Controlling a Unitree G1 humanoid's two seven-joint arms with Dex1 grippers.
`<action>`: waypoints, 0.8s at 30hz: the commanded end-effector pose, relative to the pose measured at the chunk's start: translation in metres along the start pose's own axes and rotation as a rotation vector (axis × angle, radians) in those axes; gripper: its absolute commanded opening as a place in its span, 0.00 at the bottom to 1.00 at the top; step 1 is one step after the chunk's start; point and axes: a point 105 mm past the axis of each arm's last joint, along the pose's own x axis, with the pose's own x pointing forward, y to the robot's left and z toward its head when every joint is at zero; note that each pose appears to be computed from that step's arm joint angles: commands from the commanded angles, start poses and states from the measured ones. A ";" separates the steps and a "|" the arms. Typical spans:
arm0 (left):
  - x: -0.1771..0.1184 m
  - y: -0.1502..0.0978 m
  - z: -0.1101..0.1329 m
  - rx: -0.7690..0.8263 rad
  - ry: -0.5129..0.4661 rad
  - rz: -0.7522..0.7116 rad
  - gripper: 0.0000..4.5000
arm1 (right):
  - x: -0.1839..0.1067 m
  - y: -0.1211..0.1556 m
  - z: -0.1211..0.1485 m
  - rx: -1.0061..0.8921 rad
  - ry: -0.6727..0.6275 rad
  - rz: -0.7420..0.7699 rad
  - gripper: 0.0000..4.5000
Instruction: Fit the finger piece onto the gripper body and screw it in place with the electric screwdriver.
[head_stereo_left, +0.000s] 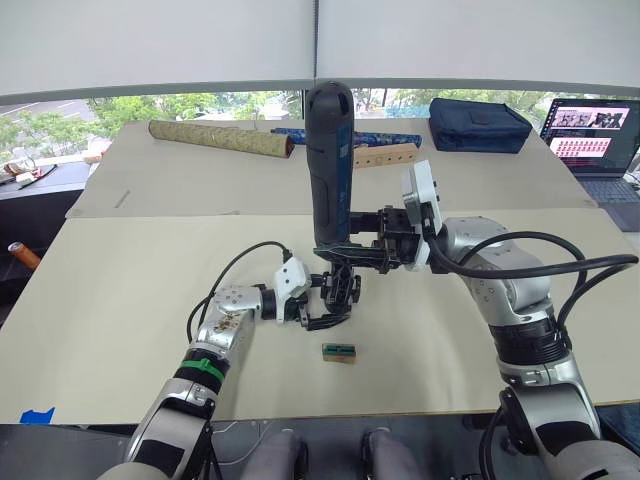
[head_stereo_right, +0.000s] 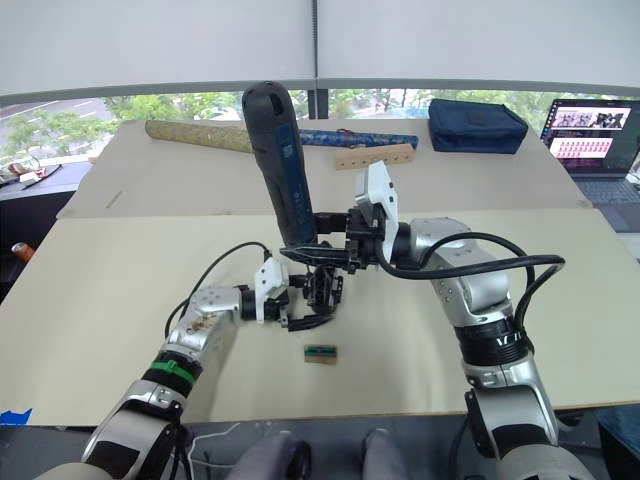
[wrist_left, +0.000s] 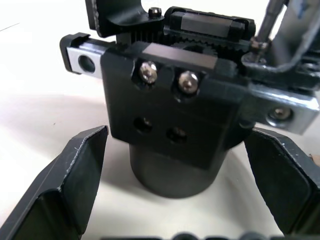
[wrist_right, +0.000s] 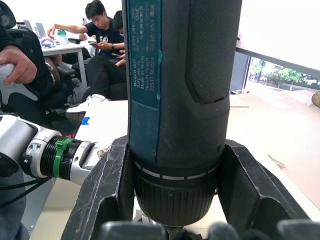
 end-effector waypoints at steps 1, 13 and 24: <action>0.008 -0.001 0.008 0.038 -0.017 -0.030 1.00 | -0.002 0.002 0.004 -0.027 0.010 -0.001 0.42; 0.008 0.001 -0.001 0.045 0.029 -0.035 1.00 | -0.003 0.002 0.004 -0.029 0.013 -0.011 0.42; 0.006 -0.001 -0.010 0.025 0.050 -0.023 0.63 | 0.000 0.003 0.000 -0.018 0.012 -0.012 0.42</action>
